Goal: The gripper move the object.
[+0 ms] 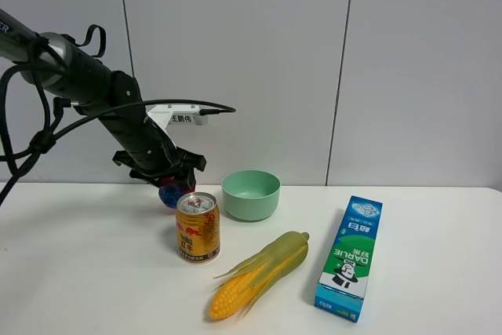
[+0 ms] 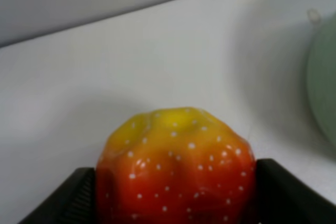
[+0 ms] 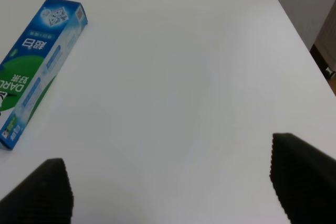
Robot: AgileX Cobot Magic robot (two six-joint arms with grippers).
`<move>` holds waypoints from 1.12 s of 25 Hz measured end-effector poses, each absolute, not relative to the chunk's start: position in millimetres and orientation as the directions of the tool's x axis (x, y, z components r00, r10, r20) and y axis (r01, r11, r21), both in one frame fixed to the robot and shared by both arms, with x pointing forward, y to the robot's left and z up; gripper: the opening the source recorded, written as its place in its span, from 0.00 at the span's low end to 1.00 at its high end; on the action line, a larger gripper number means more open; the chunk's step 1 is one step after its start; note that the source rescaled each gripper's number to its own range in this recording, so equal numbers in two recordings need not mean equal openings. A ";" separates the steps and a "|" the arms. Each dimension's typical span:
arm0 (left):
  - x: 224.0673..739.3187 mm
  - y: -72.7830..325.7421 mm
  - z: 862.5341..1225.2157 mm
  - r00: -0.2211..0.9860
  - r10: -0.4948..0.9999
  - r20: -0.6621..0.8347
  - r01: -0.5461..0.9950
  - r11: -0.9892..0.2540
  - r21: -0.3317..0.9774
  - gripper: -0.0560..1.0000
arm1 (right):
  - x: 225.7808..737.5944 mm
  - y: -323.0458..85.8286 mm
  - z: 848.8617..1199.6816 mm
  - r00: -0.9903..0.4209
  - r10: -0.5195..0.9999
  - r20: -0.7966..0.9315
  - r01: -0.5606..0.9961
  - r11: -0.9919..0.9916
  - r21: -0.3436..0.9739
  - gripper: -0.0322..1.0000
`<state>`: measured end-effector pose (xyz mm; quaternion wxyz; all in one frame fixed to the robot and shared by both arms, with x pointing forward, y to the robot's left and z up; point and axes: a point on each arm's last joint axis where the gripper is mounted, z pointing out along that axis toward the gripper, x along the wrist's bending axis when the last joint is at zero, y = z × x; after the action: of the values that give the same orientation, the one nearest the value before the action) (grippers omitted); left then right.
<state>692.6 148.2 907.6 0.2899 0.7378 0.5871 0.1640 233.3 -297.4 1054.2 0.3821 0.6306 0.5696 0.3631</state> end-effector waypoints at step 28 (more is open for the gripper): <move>693.9 147.5 900.5 0.246 0.963 -0.110 0.774 -0.127 0.620 0.92 | 233.3 -297.4 1054.2 0.087 0.996 0.023 0.441 -0.059 0.896 1.00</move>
<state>693.9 147.5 900.5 0.2924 0.7332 0.5923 0.1615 233.3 -297.4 1054.2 0.3821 0.6306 0.5696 0.3631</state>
